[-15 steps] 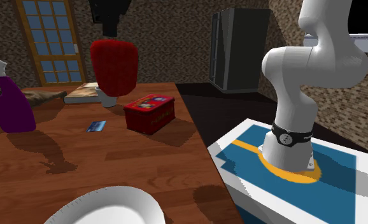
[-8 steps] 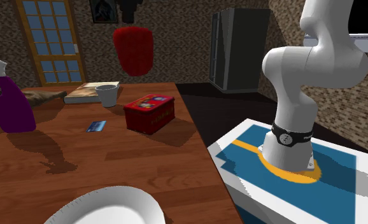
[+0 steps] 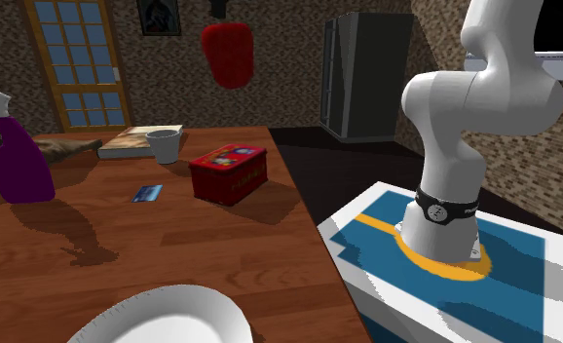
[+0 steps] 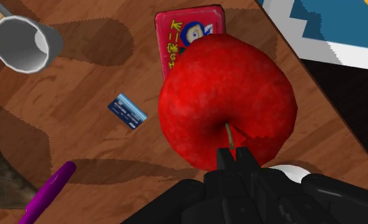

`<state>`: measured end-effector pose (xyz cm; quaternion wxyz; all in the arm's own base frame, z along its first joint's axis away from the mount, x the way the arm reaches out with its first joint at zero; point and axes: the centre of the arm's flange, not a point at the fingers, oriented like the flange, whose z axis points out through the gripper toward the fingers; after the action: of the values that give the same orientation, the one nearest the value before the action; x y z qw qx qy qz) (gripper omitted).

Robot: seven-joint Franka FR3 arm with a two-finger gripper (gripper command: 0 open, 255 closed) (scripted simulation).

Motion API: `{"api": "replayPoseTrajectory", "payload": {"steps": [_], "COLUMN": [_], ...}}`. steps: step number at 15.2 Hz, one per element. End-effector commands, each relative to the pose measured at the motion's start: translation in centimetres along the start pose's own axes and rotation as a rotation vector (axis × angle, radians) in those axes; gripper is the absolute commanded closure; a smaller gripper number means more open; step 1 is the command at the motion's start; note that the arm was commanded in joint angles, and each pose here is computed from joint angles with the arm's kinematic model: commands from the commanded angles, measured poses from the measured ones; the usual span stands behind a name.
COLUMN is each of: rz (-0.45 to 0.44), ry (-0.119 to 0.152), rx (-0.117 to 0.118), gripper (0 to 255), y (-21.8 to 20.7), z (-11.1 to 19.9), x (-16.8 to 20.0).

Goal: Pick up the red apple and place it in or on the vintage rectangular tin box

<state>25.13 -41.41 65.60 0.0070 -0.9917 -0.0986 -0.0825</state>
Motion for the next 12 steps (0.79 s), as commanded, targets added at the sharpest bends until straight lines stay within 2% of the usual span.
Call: {"api": "replayPoseTrajectory", "payload": {"steps": [1,12], "rz": [-0.001,-0.001], "ry": [0.000,0.000], "rx": [0.001,0.001], "gripper": [255,255], "y": [0.4,0.4], "z": [-0.2,5.6], "x": [-1.3,-2.2]}}
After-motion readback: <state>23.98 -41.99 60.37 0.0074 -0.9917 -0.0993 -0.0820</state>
